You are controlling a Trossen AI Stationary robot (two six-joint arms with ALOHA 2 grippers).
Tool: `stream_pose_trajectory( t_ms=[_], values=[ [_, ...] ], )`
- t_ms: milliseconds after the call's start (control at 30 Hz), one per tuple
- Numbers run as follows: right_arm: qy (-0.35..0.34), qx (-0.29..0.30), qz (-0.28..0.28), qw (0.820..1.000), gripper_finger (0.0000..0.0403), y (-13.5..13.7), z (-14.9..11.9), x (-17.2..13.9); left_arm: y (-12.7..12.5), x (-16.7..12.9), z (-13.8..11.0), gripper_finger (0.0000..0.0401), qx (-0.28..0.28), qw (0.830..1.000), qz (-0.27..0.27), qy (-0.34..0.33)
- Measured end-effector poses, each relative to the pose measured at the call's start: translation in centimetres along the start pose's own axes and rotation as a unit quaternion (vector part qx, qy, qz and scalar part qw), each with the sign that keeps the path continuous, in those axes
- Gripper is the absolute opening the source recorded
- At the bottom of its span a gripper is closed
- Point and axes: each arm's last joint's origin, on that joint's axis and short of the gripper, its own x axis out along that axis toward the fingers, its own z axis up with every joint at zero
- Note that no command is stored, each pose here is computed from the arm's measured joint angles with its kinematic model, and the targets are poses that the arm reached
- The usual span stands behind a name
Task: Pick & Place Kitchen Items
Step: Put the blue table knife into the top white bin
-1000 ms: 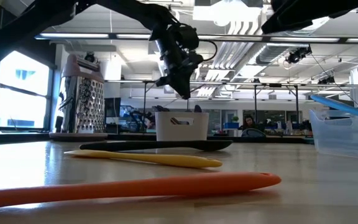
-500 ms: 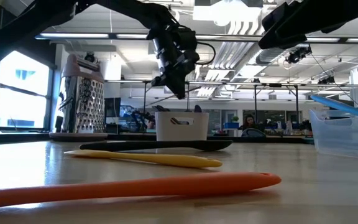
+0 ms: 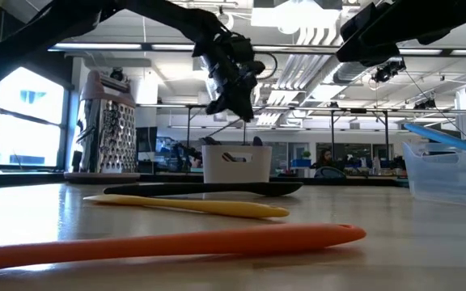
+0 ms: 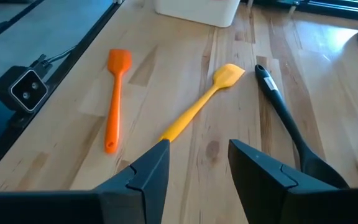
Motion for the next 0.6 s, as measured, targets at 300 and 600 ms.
stream_pose_trajectory(
  t_ms=[300,600],
  values=[
    [0.011,-0.003,0.001,1.0,0.0157,0.0,-0.2,0.0,-2.2,-2.4,2.0,0.0031,0.069,0.992,-0.05,-0.091],
    [0.024,0.0,0.032,0.999,0.0157,0.3,-0.4,-0.1,-3.6,0.4,2.1,0.0031,0.139,0.981,-0.055,-0.128]
  ],
)
